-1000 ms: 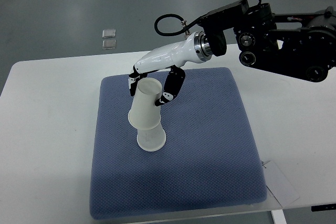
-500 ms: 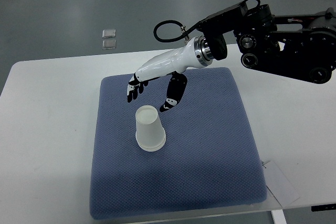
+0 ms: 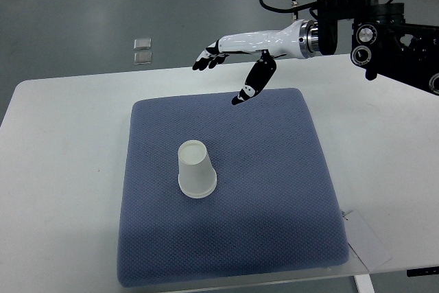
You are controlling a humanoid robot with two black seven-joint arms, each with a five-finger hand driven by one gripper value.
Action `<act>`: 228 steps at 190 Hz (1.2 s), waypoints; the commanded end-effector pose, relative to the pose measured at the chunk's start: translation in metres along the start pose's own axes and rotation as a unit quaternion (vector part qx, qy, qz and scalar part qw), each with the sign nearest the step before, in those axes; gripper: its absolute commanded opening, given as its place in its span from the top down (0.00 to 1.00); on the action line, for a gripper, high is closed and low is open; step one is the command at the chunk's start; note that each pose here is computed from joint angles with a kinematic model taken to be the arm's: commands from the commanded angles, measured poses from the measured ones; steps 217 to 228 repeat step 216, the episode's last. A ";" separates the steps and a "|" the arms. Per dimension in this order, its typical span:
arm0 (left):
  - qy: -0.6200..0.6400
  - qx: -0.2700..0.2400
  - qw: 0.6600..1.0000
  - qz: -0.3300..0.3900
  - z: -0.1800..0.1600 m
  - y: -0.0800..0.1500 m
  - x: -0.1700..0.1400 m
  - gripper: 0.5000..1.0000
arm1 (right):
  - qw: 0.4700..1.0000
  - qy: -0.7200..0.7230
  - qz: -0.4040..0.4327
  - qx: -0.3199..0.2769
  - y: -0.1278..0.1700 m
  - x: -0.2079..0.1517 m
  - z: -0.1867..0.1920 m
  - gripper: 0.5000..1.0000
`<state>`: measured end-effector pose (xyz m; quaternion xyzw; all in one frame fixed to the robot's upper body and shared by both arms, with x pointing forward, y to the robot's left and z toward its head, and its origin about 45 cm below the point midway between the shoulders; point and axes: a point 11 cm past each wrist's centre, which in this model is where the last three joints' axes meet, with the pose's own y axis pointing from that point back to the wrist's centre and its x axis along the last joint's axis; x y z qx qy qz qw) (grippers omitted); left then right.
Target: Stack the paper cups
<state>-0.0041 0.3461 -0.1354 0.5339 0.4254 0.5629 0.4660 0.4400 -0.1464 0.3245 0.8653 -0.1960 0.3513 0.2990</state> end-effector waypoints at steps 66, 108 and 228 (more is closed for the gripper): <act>0.000 0.000 1.000 0.000 0.000 0.000 0.000 0.00 | 0.869 -0.378 0.294 -0.123 0.037 -0.031 0.156 0.28; 0.000 0.000 1.000 0.000 0.000 0.000 0.000 0.00 | 0.784 -0.503 0.346 -0.116 0.055 -0.044 0.181 0.17; 0.000 0.000 1.000 0.000 0.000 0.000 0.000 0.00 | 0.684 -0.596 0.408 -0.105 0.063 -0.083 0.206 0.17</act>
